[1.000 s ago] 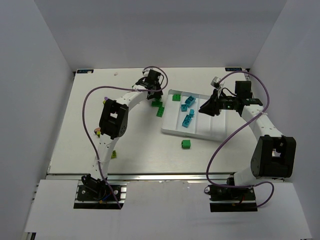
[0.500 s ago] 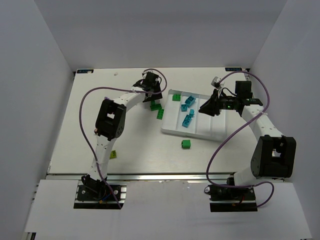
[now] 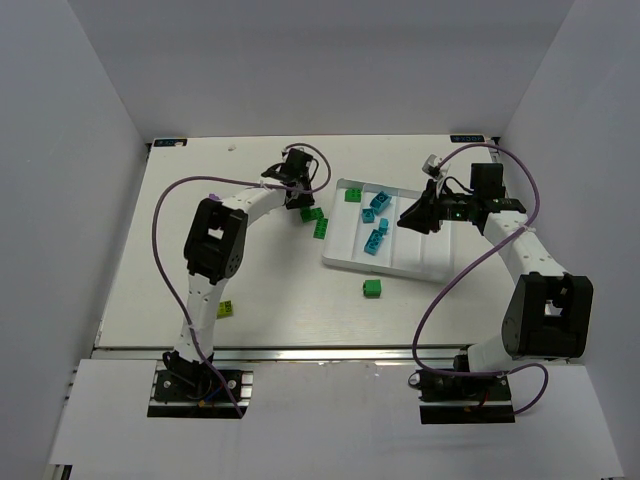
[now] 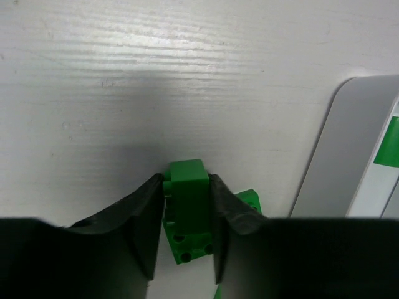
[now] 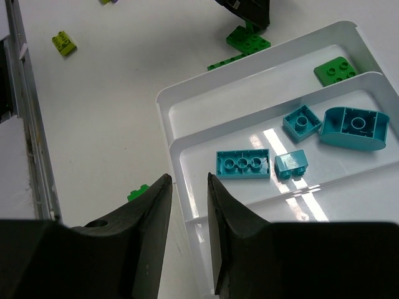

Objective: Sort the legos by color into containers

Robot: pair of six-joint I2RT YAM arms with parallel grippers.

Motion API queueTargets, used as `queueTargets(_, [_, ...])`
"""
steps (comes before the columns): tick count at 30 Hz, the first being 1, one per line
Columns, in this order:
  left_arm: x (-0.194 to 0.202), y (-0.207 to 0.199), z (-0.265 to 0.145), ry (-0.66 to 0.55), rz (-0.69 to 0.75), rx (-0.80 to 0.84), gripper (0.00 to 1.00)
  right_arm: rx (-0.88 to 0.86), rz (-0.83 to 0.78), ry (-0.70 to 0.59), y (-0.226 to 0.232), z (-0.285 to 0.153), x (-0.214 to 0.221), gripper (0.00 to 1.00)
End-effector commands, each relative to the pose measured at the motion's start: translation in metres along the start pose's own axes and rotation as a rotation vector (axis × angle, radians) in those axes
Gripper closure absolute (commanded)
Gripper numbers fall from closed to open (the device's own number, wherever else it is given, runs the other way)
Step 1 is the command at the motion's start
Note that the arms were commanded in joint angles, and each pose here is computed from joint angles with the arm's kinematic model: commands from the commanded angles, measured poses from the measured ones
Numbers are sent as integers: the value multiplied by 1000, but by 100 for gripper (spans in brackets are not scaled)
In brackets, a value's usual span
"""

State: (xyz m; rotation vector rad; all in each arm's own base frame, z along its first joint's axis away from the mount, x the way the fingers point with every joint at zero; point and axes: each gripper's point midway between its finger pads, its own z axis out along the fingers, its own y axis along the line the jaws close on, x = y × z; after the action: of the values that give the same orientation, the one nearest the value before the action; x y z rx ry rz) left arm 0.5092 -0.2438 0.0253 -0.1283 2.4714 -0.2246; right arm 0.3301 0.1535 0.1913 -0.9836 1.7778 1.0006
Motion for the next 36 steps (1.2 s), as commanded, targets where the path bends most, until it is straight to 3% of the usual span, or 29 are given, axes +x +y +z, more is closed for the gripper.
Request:
queueTargets(1, [22, 13, -15, 81, 11, -38, 60, -9, -30, -25, 6, -3, -8, 65])
queueTargets(4, [3, 4, -28, 18, -1, -8, 78, -7, -31, -24, 6, -4, -9, 65])
queueTargets(7, [-23, -3, -51, -65, -13, 21, 89, -3, -35, -17, 7, -5, -9, 65])
queueTargets(9, [-36, -10, -64, -103, -18, 56, 90, -7, -32, -13, 9, -5, -7, 65])
queueTargets(13, [-59, -66, -112, -161, -1, 352, 90, -2, -21, -4, 10, -6, -3, 66])
queueTargets(16, [-50, -95, -127, -149, 39, 449, 90, 1, -18, 4, 10, -5, 1, 69])
queueTargets(25, [-9, -138, -105, -64, 121, 472, 81, 14, -21, 37, 10, -8, 9, 74])
queueTargets(31, [-7, -139, -83, -68, 128, 394, 54, 17, -23, 53, 12, -9, 14, 68])
queueTargets(36, [-13, -131, -72, -87, 128, 324, 47, 17, -16, 70, 12, -9, 20, 67])
